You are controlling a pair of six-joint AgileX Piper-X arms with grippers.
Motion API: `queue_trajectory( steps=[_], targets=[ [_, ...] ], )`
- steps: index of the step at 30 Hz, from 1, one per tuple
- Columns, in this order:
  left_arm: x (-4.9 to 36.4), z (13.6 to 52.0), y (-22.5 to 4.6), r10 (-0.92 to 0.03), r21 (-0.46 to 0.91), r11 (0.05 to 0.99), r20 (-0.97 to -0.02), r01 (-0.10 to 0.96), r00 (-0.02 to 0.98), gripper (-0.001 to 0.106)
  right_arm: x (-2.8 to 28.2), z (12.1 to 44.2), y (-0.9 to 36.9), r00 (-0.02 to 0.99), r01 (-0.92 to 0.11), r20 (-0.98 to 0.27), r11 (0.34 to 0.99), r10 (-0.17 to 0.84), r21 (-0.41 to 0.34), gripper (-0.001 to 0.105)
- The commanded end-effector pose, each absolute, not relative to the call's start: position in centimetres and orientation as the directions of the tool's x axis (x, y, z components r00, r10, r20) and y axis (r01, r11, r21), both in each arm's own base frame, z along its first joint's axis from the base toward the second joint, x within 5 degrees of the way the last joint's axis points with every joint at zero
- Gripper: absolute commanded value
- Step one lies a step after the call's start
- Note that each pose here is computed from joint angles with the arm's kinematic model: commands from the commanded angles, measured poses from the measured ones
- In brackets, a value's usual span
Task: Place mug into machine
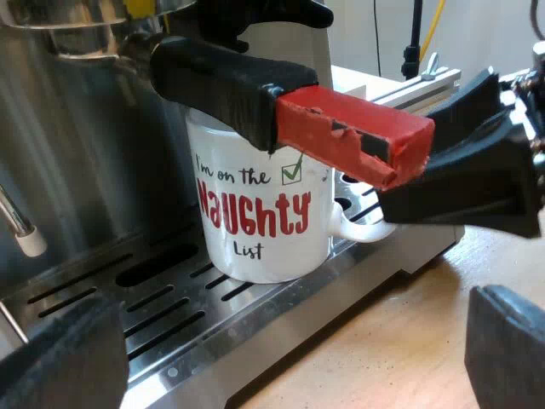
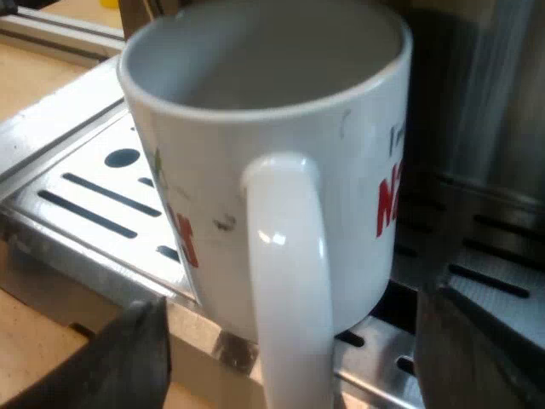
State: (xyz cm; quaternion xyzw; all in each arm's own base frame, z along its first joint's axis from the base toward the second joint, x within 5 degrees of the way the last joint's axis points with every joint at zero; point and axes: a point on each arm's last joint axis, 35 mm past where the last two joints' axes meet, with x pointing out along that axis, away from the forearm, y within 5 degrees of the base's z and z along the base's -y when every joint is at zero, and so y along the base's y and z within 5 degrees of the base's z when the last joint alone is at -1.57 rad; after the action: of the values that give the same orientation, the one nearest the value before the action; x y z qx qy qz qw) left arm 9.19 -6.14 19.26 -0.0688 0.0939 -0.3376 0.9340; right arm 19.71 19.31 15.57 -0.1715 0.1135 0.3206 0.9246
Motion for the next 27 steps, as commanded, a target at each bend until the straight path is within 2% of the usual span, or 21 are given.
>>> queue_trajectory(
  steps=[1, 12, 17, 22, 27],
  targets=[
    [9.2, 19.6, -6.2, -0.646, -0.199, 0.759, -0.108, 0.620, 0.756, 0.081, 20.3, 15.3, 20.0, 0.764, -0.639, -0.311, 0.731, 0.565, -0.240, 0.063],
    [9.2, 19.6, -6.2, -0.651, -0.199, 0.755, -0.108, 0.625, 0.752, 0.081, 23.3, 15.5, 23.1, 0.770, -0.634, -0.287, 0.737, 0.571, -0.234, 0.062],
    [9.2, 19.6, -6.2, -0.651, -0.199, 0.755, -0.108, 0.625, 0.752, 0.081, 24.1, 15.2, 23.9, 0.770, -0.632, -0.287, 0.746, 0.571, -0.211, 0.049],
    [9.2, 19.5, -6.2, -0.650, -0.201, 0.756, -0.116, 0.624, 0.751, 0.081, 24.7, 15.4, 24.8, 0.771, -0.629, -0.274, 0.754, 0.575, -0.187, 0.048],
    [9.2, 19.4, -6.2, -0.649, -0.203, 0.757, -0.129, 0.621, 0.749, 0.081, 25.0, 15.7, 26.3, 0.785, -0.613, -0.255, 0.766, 0.564, -0.194, 0.048]
  ],
)
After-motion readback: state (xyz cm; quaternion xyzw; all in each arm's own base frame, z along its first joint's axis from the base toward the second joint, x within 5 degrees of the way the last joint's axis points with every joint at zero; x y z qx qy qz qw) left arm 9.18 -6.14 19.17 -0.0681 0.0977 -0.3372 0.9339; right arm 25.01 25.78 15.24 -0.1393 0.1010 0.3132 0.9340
